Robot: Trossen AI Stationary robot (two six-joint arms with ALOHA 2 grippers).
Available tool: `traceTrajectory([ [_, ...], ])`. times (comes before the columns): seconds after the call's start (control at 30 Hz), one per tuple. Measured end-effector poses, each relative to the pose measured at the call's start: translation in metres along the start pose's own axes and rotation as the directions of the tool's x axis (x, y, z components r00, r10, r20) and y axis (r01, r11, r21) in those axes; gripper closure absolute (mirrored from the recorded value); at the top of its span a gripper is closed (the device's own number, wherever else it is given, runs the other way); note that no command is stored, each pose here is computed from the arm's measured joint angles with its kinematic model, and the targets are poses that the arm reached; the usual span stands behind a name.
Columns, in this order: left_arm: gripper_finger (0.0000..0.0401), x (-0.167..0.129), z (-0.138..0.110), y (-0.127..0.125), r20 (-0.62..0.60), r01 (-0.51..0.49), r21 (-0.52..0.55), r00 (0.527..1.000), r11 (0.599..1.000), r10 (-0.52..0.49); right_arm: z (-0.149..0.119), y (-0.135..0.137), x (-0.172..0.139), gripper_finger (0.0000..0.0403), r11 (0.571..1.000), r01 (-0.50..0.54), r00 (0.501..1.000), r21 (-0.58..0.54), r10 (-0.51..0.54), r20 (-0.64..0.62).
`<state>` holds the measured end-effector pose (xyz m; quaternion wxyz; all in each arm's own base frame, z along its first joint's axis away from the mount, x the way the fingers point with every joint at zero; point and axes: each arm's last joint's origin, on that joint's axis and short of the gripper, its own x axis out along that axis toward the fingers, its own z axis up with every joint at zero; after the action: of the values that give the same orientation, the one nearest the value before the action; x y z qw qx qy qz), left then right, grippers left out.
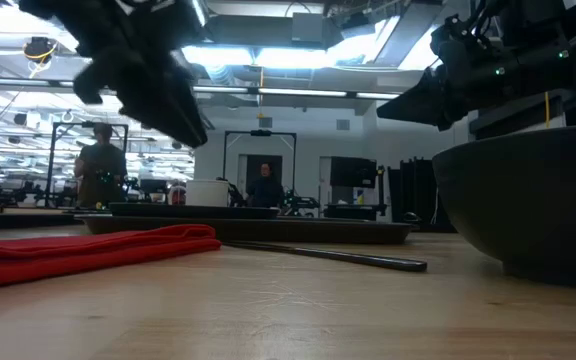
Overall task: Set up tray
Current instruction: Put the black bowl on the black plate
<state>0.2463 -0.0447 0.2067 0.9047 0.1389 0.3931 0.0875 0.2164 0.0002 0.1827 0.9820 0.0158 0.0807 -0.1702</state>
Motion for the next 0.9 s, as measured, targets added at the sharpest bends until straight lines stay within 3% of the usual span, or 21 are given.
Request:
traceTrajectory([
  [0.5,0.0361,-0.021,0.005,-0.035,0.076,0.02,0.105,0.997,0.994,-0.028,0.017,-0.003,-0.014,0.0391,0.997,-0.061,0.996,0.054,0.058,0.067],
  [0.67,0.0397,-0.025,0.005,-0.041,0.086,0.018,0.134,0.996,0.991,-0.029,0.026,-0.001,-0.011,0.0391,0.995,-0.046,0.997,0.084,0.05,-0.053],
  [0.9,0.04,-0.025,0.005,-0.042,0.087,0.032,0.15,0.995,0.988,-0.045,0.058,0.013,-0.01,0.0391,0.996,-0.053,0.97,0.068,0.068,-0.234],
])
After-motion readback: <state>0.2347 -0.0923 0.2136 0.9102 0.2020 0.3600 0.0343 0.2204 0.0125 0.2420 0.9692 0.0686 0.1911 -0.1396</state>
